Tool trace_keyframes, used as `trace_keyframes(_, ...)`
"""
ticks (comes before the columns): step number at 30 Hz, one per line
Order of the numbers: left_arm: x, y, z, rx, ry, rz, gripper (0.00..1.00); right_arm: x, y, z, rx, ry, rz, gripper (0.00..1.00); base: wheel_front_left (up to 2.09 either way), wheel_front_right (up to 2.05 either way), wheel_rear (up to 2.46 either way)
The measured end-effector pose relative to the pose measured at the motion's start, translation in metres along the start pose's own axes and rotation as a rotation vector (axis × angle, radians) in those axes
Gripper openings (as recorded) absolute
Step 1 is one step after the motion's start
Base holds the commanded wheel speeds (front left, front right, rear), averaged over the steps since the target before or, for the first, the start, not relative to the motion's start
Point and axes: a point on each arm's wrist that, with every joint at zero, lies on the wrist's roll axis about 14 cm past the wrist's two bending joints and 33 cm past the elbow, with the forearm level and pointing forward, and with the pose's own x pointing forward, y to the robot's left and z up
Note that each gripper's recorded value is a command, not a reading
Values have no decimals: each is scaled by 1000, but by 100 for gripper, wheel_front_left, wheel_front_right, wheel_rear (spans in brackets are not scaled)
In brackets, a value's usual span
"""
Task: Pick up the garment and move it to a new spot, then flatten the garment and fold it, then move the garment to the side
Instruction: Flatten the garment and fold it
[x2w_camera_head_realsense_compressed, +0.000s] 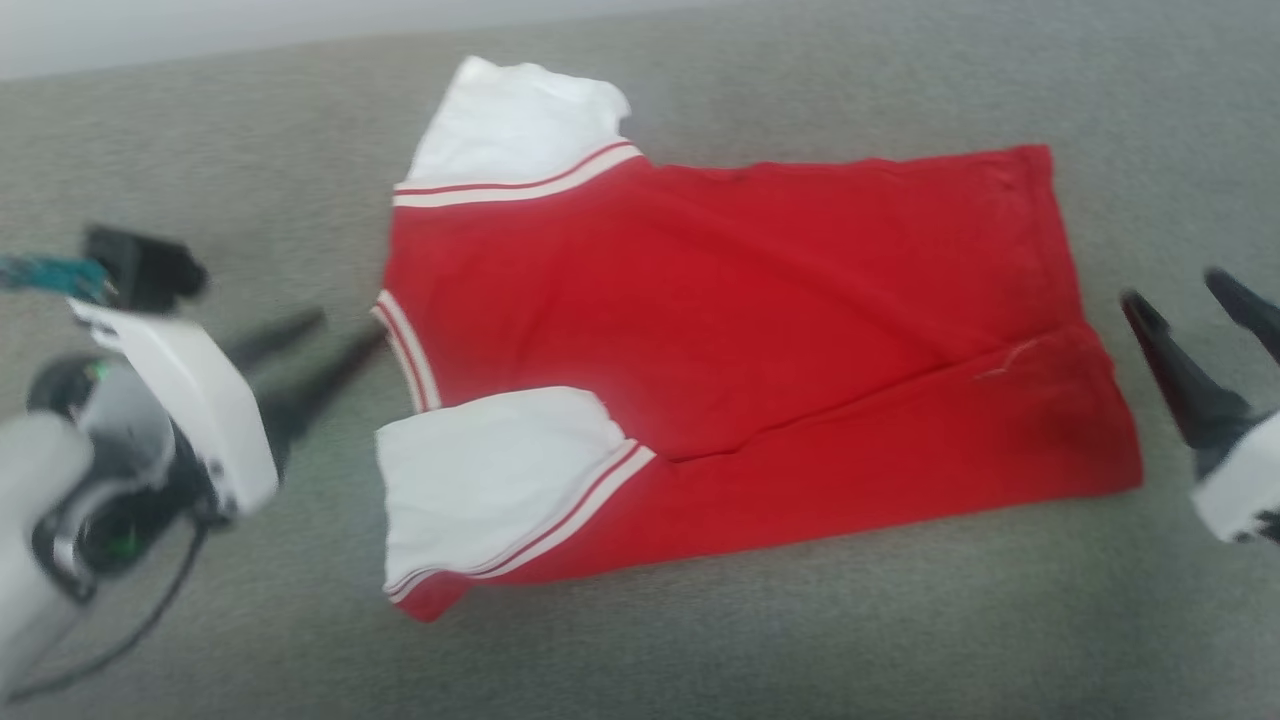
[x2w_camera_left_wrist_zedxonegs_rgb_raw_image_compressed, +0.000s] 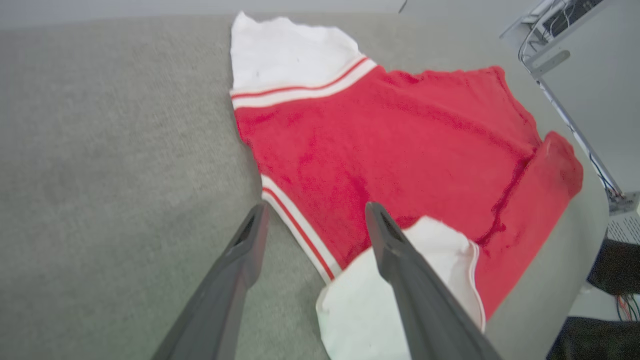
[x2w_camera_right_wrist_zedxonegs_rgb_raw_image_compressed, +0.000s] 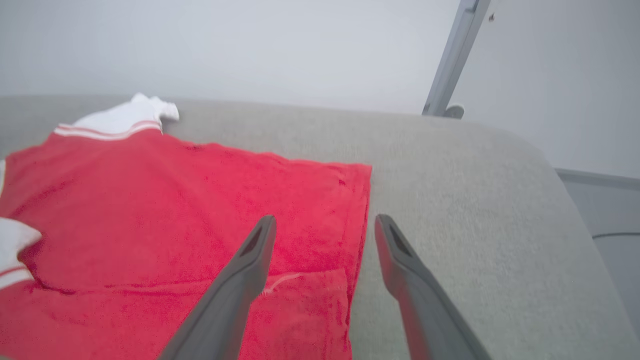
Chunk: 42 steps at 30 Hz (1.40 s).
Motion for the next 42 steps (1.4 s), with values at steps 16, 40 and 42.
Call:
trace_keyframes(16, 123, 29, 119, 149, -195, 129, 100, -11, -8, 25, 71, -363, -118, 100, 0, 0, 0)
trace_keyframes(40, 211, 58, 27, 16, 609, 155, 0, -8, -37, -40, 61, -142, -206, 100, 0, 0, 0)
trace_keyframes(42, 212, 55, 26, 26, 609, 138, 0, 5, -31, -38, 58, -110, -166, 100, 0, 0, 0)
